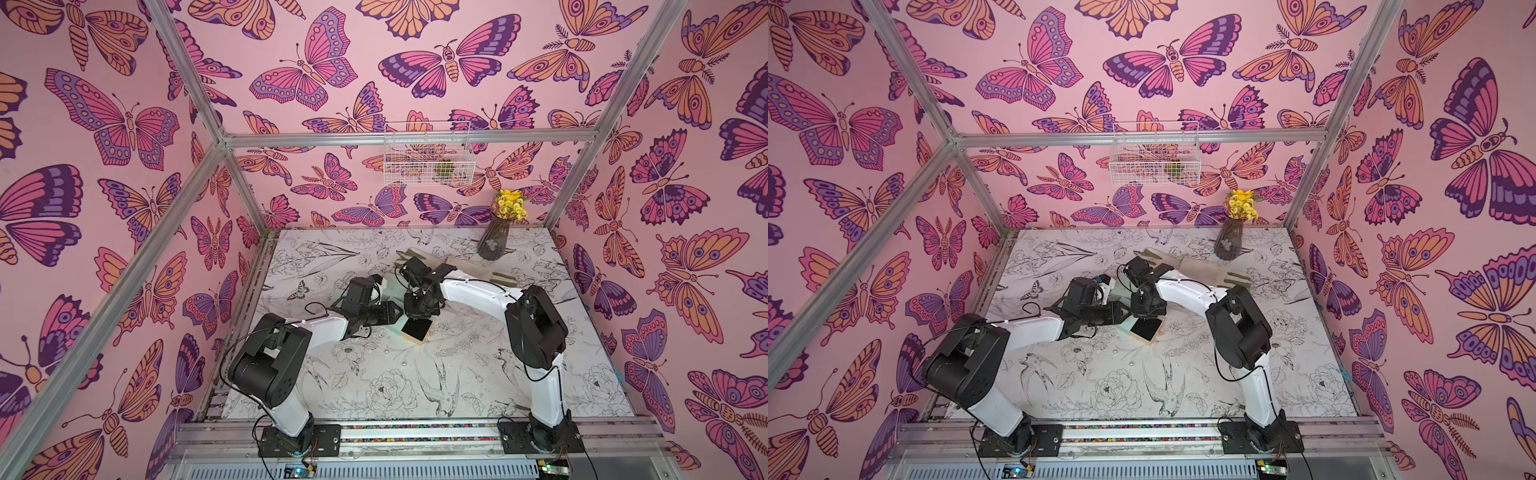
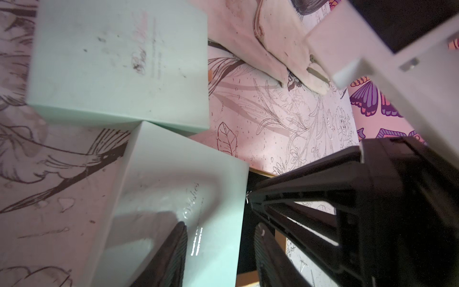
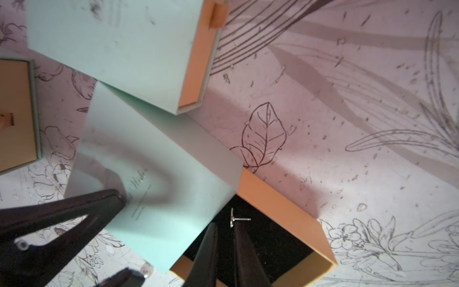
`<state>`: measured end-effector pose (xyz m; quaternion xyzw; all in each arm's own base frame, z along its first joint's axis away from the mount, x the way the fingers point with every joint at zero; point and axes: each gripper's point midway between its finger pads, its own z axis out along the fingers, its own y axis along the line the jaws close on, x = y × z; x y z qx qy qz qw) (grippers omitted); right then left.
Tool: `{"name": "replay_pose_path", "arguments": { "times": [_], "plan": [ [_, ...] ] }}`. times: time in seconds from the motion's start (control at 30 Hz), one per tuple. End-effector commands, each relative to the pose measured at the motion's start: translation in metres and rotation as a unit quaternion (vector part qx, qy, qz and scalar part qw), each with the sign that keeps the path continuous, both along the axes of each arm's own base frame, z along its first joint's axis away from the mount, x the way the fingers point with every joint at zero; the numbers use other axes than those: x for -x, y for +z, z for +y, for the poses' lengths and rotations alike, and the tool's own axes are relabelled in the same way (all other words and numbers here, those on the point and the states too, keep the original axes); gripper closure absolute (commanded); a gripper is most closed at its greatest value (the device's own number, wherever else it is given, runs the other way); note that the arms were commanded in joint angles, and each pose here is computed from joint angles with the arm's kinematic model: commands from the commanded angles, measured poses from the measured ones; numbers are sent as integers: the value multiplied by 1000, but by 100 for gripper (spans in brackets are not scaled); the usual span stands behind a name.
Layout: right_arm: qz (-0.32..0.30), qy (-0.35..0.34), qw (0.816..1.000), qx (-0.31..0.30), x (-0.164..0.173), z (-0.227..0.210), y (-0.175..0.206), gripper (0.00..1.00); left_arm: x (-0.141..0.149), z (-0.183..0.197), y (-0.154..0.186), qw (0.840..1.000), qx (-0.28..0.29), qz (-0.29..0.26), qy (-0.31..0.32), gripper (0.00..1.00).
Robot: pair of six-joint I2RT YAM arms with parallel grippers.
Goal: Place the earrings into the drawer-style jewelry box
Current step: Pick up the earring from the inner lining.
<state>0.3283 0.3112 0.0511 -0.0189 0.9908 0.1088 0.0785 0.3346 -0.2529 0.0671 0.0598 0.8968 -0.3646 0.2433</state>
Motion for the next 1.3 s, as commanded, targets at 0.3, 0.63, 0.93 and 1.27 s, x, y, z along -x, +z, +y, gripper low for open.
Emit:
{"name": "replay_pose_path", "arguments": {
  "times": [0.3,0.63,0.93,1.27],
  "plan": [
    [5,9,1000,13,-1,2,-7,84,9,7,-18,999,-18,32,1,52],
    [5,10,1000,15,-3,3,-9,88,9,7,-17,999,-19,31,0,52],
    [1,9,1000,13,-3,1,-4,97,9,8,-17,999,-20,30,1,52],
    [-9,-14,1000,-22,3,-9,17,100,8,4,-6,1000,-17,18,-10,52]
  ]
}}
